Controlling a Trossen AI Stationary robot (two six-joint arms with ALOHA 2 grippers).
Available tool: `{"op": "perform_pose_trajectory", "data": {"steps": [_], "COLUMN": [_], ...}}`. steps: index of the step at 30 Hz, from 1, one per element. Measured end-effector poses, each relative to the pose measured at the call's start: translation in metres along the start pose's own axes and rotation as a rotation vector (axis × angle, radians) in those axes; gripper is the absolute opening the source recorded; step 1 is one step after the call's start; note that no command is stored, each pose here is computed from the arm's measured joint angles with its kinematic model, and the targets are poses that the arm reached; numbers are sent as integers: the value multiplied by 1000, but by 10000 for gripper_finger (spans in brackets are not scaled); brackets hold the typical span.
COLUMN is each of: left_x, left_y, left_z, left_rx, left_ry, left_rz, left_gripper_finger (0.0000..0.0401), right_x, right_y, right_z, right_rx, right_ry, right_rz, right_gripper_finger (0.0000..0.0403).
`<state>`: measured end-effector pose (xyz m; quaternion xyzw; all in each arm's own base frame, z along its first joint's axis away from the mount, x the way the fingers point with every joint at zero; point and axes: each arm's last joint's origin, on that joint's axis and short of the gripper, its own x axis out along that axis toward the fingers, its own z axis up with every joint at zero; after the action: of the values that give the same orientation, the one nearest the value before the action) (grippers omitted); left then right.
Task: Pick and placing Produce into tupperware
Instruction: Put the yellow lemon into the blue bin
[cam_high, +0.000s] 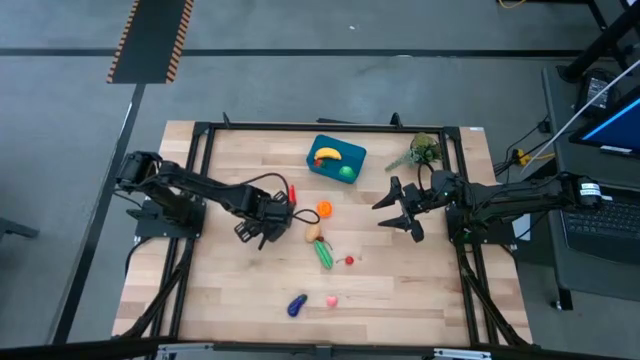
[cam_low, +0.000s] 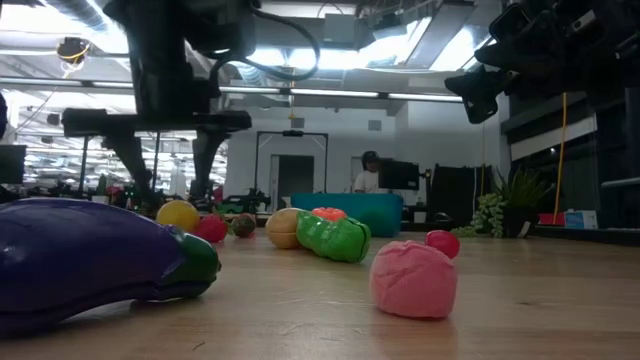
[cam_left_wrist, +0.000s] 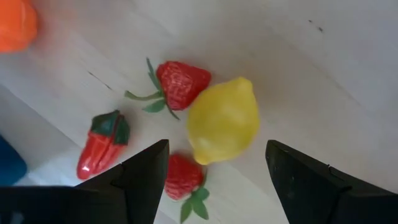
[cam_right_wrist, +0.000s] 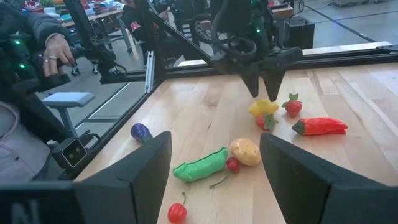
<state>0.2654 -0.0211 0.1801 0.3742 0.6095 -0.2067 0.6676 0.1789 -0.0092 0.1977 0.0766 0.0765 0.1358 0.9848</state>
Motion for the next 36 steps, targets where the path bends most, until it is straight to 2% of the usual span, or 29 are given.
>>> {"op": "perform_pose_trajectory", "data": {"steps": [10,21,27,36], "left_x": [5,33,39,40], "left_y": [3,1,2,2], "left_z": [-1,5,7,8], "left_rx": [9,27,26,-57], "left_ry": [-38,30,37,34], "left_rz": [-45,-114,-117,-107], "left_gripper_finger": [263,263,258,237], "right_x": [0,0,0,0], "right_y": [0,0,0,0], "right_z": [0,0,0,-1], "right_rx": [1,2,2,2], "right_ry": [3,4,4,5], "right_rz": [-1,-1,0,-1], "right_gripper_finger": [248,248,248,248]}}
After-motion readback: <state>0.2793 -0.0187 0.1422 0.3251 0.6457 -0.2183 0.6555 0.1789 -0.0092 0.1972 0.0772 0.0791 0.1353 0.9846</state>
